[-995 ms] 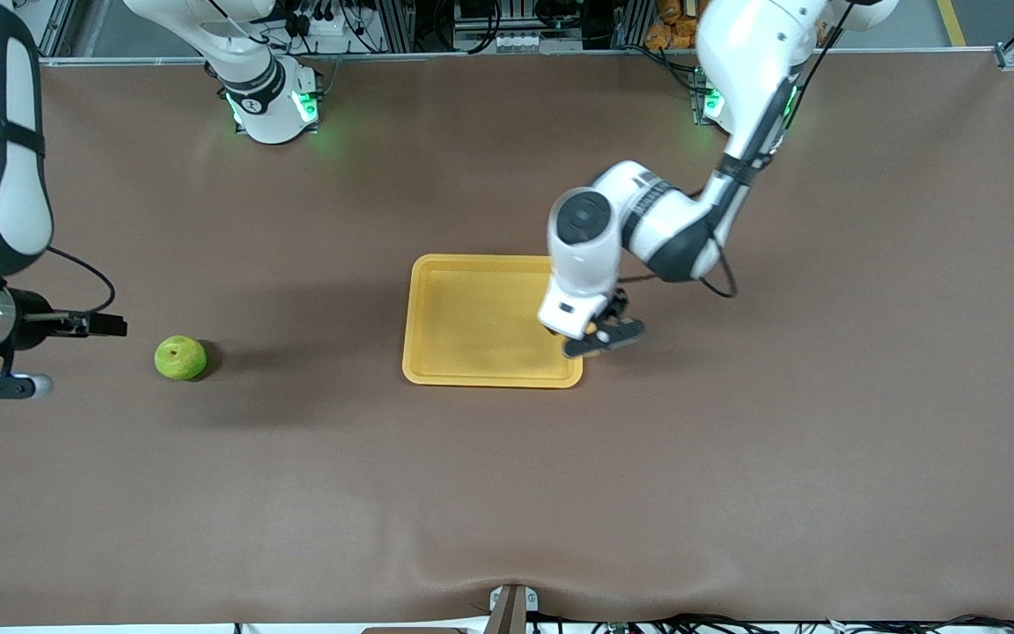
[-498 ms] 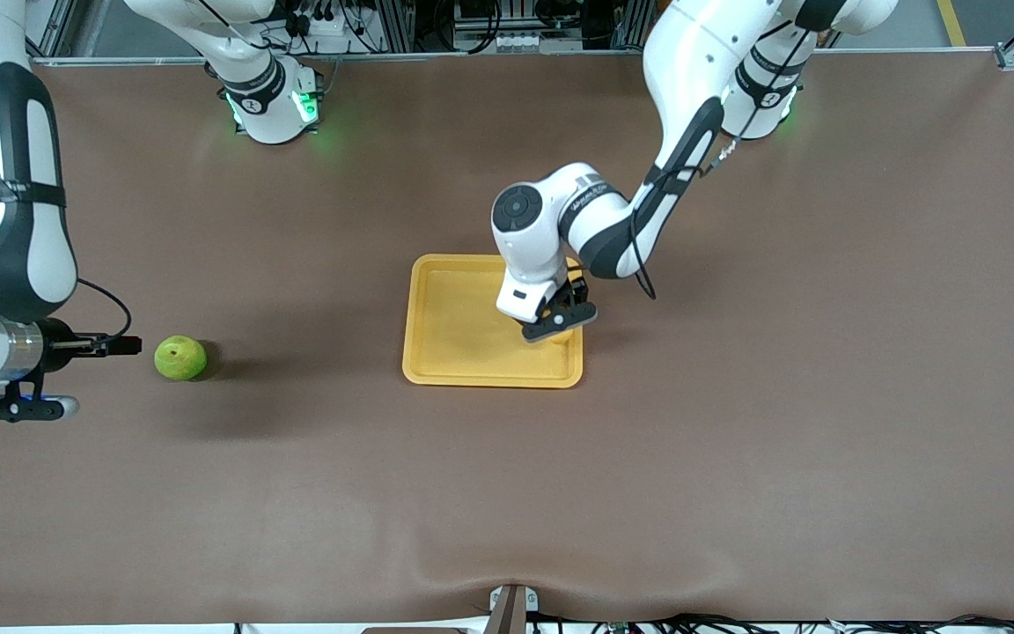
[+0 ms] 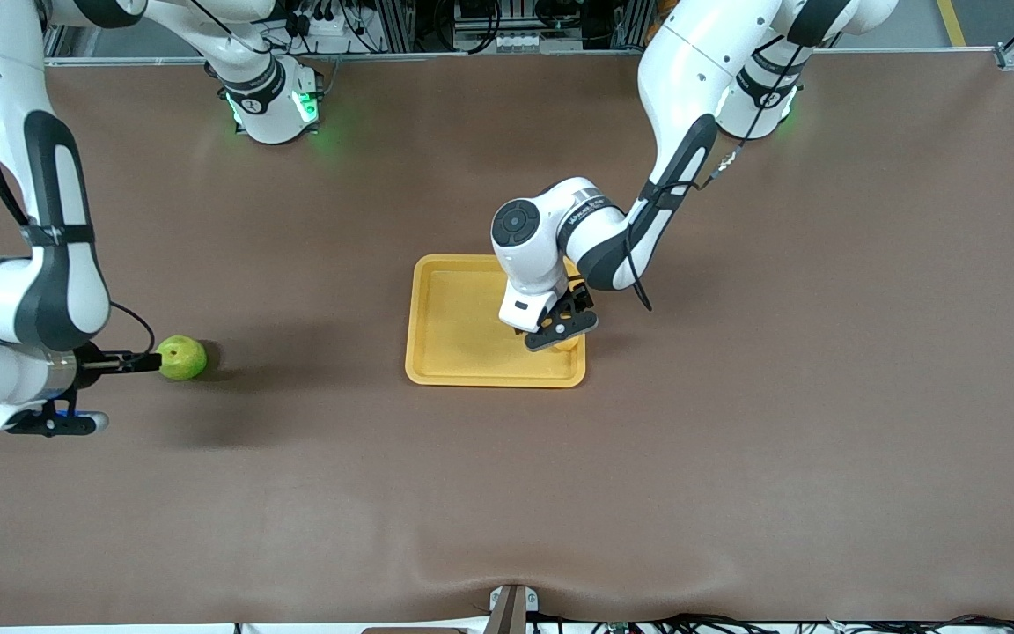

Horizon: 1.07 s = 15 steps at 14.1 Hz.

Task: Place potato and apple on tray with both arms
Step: 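Release the potato on the tray while the right gripper grasps the apple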

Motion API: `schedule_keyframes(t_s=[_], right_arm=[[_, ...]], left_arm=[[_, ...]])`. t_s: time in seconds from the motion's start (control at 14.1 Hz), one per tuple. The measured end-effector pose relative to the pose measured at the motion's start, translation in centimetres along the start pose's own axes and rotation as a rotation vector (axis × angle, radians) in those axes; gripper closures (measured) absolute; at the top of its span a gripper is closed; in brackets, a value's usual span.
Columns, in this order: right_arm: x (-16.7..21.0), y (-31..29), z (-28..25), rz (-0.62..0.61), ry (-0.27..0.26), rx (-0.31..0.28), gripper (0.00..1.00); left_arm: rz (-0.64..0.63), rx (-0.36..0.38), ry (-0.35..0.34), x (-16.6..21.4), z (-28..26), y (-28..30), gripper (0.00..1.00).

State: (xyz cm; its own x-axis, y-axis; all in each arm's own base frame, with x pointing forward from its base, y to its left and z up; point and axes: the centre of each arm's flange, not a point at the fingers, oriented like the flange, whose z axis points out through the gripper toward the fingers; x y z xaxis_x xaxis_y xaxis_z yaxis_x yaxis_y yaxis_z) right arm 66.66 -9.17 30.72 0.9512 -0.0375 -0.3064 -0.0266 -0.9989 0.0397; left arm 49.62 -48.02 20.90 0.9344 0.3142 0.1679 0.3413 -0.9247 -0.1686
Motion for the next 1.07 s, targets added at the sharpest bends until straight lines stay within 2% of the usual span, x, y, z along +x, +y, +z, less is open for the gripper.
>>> schedule_keyframes(t_s=[0.21,0.43,0.64,0.85,1.07], right_arm=[[0.8,0.4,2.9,0.005,-0.013,0.0,0.0],[1.2,0.7,5.0,0.007,-0.019,0.001,0.0],[1.1,0.5,6.2,0.011,-0.019,0.017,0.0],[1.0,0.4,7.5,0.019,-0.016,0.035,0.0],[0.7,0.4,9.0,0.023,-0.026,0.04,0.0]], left_arm=[[-0.058,0.037,0.024,3.2,-6.5,-2.1,0.0],[-0.151,0.009,0.057,10.6,-13.5,-7.8,0.0],[-0.163,0.012,0.056,17.9,-13.9,-14.0,0.0],[-0.155,0.02,0.035,22.2,-12.7,-18.3,0.0],[-0.134,-0.021,0.015,25.4,-14.3,-22.5,0.0]])
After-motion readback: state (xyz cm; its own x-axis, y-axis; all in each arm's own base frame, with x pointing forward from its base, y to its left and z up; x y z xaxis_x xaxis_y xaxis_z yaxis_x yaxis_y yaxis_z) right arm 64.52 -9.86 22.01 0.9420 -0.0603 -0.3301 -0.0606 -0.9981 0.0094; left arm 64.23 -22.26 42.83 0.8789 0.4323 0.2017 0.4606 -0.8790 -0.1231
